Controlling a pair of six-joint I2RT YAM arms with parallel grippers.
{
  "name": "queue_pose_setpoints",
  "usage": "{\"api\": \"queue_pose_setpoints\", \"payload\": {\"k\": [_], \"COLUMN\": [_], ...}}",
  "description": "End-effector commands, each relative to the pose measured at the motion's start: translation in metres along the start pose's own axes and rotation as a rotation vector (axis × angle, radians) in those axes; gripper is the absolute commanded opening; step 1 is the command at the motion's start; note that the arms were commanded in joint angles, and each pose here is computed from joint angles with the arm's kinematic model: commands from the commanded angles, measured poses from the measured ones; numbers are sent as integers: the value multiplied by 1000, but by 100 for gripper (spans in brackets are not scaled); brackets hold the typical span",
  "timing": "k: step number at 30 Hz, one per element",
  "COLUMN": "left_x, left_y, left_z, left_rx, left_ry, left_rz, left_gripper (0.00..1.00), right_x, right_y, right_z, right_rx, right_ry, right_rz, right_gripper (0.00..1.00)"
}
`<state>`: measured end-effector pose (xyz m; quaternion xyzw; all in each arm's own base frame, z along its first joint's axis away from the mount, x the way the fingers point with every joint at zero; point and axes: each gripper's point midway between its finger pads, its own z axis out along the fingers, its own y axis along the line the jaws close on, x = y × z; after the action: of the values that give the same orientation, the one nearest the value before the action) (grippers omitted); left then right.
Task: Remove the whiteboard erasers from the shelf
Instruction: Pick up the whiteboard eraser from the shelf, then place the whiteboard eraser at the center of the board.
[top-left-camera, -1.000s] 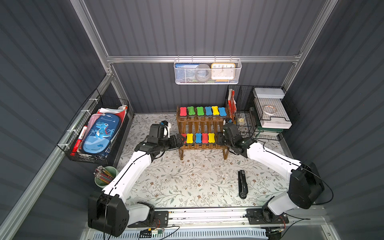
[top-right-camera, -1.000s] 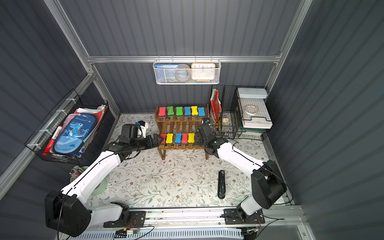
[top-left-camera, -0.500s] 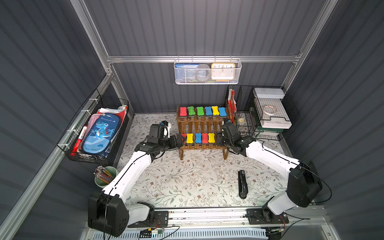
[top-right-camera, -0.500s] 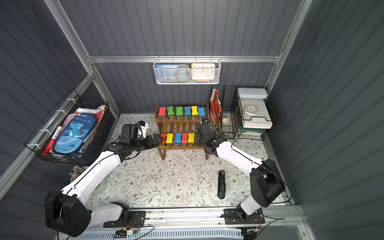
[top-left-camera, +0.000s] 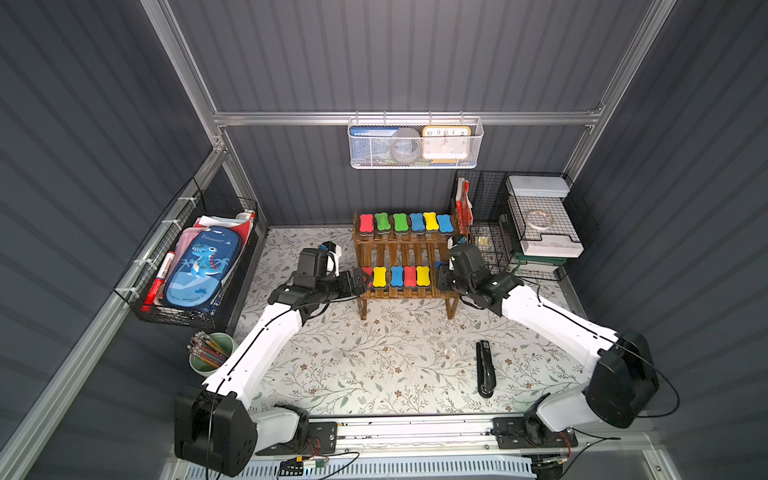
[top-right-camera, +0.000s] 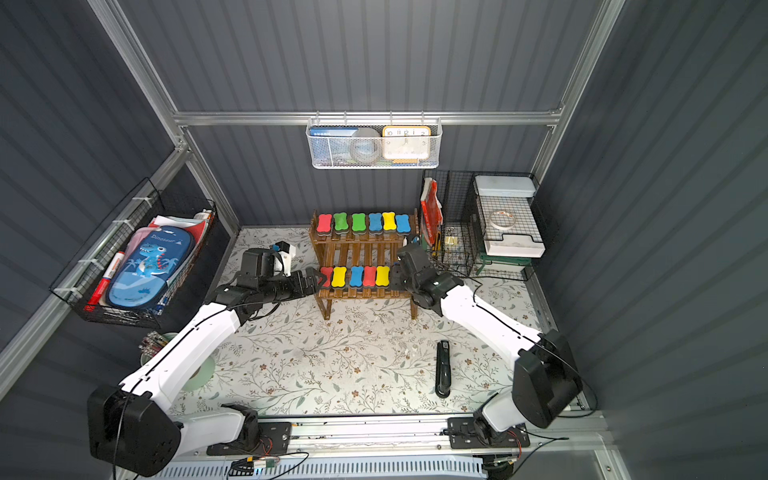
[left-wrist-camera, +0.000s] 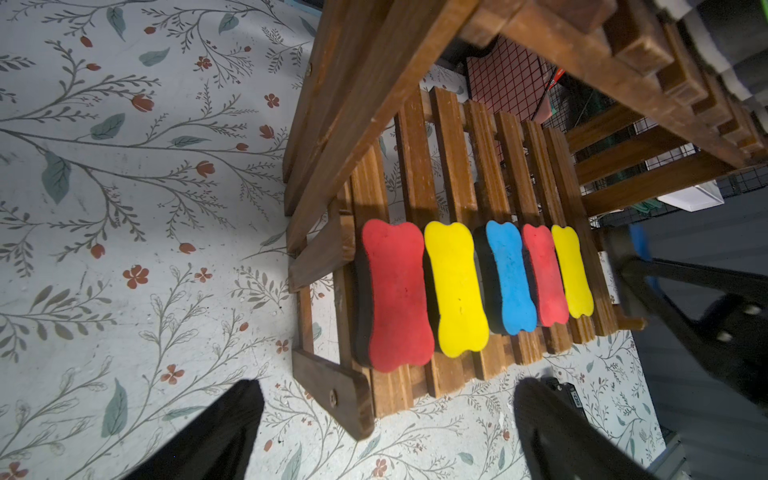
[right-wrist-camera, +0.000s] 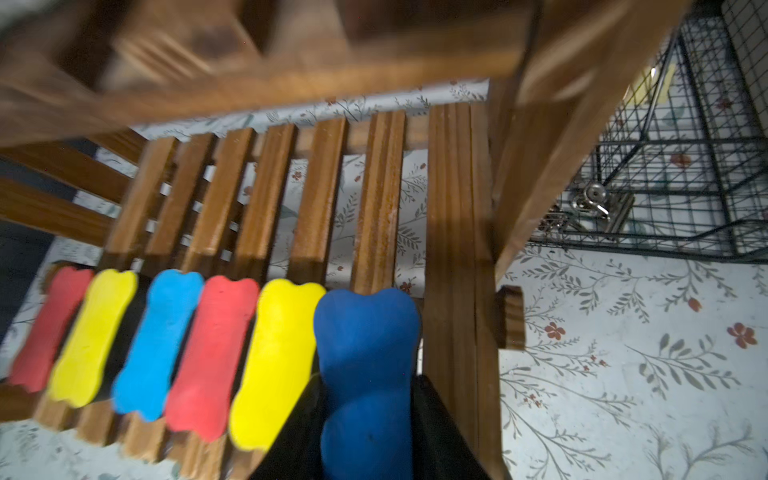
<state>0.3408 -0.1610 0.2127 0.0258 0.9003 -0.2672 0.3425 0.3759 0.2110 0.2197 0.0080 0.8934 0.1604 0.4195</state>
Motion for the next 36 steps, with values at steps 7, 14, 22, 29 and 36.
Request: {"api": "queue_pose_setpoints", "payload": {"k": [7, 14, 22, 29, 36], "left_x": [-5, 1, 13, 18, 22], "left_y": [-10, -10, -7, -5, -3], "left_z": [-13, -15, -15, -21, -24], "left_rx": [29, 44, 53, 29, 23], "left_ry": [-37, -42, -27, -23, -18], "left_rz": [7, -16, -48, -34, -39], "left_gripper": [99, 99, 99, 99, 99], "right_x": [18, 81, 146, 173, 196], "right_y": [1, -8, -21, -27, -32], "right_z": [-76, -98, -67, -27, 1], "right_rx": [-125, -128, -67, 5, 69], "right_ry": [-10, 58, 111, 157, 211], "right_rz": [90, 84, 51, 31, 49], "right_gripper": [30, 29, 30, 31, 31]}}
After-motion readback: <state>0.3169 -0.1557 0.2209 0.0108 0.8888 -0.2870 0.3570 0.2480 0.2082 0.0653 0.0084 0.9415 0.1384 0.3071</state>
